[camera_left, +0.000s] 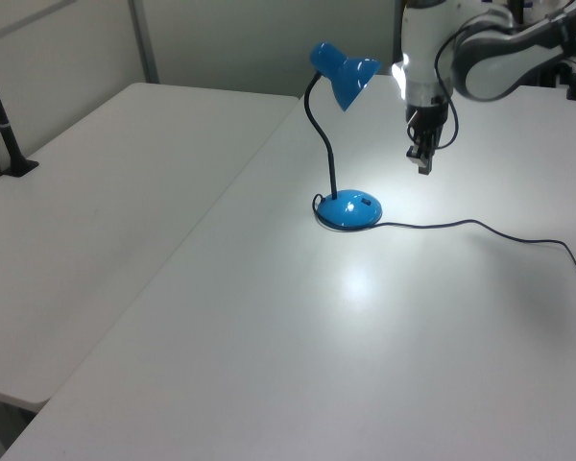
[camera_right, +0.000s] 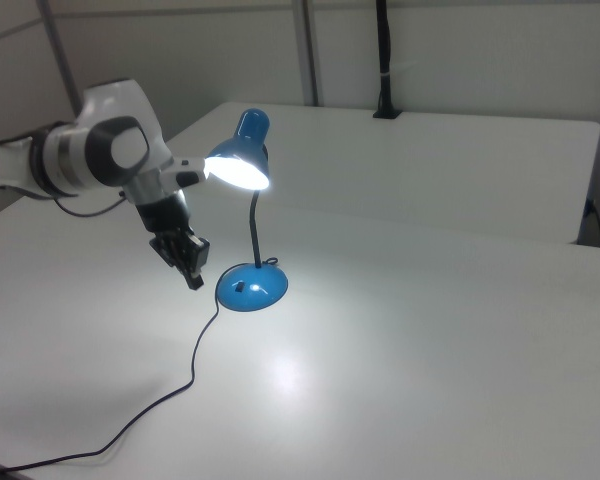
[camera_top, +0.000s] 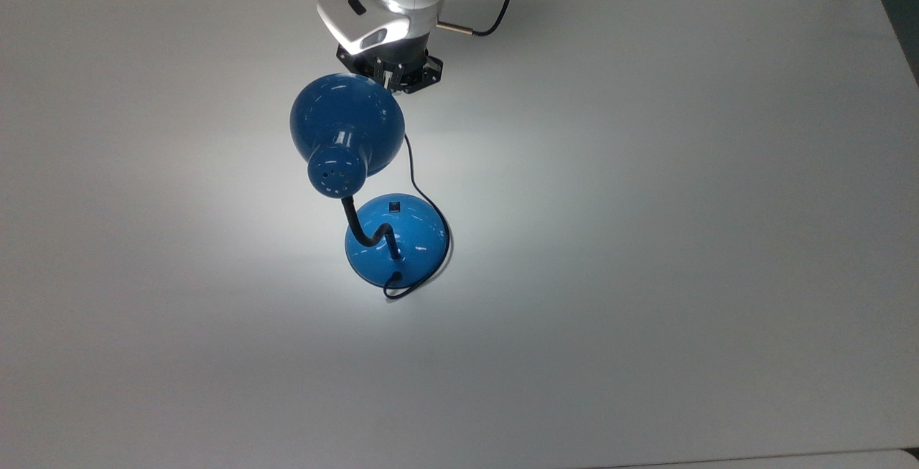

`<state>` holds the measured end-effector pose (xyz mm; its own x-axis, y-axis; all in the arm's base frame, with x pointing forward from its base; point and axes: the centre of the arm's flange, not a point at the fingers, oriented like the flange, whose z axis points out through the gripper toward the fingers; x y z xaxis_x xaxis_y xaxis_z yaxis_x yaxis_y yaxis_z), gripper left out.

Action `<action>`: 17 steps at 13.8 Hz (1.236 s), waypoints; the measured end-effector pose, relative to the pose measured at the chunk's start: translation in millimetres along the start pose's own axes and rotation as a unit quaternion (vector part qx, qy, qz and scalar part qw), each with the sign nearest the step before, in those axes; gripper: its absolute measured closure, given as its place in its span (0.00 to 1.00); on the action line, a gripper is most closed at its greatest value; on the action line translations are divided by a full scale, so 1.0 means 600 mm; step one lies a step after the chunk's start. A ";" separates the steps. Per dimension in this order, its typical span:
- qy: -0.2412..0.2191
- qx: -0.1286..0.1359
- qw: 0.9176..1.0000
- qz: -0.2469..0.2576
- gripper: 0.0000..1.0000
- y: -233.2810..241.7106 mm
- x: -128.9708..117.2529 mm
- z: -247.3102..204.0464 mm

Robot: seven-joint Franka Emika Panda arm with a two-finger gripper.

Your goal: Turn on the lamp

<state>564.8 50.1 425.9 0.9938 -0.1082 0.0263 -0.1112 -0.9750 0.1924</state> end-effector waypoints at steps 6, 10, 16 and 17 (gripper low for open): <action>-0.018 0.049 0.998 0.036 0.67 0.053 0.000 -0.196; -0.020 0.050 0.998 0.029 0.21 0.092 0.002 -0.253; -0.010 0.052 0.999 -0.001 0.00 0.108 0.004 -0.272; -0.008 0.052 0.999 -0.004 0.00 0.116 0.006 -0.276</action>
<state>559.6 14.1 601.6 0.9946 -0.1035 0.0097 -0.1039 -0.9906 0.0890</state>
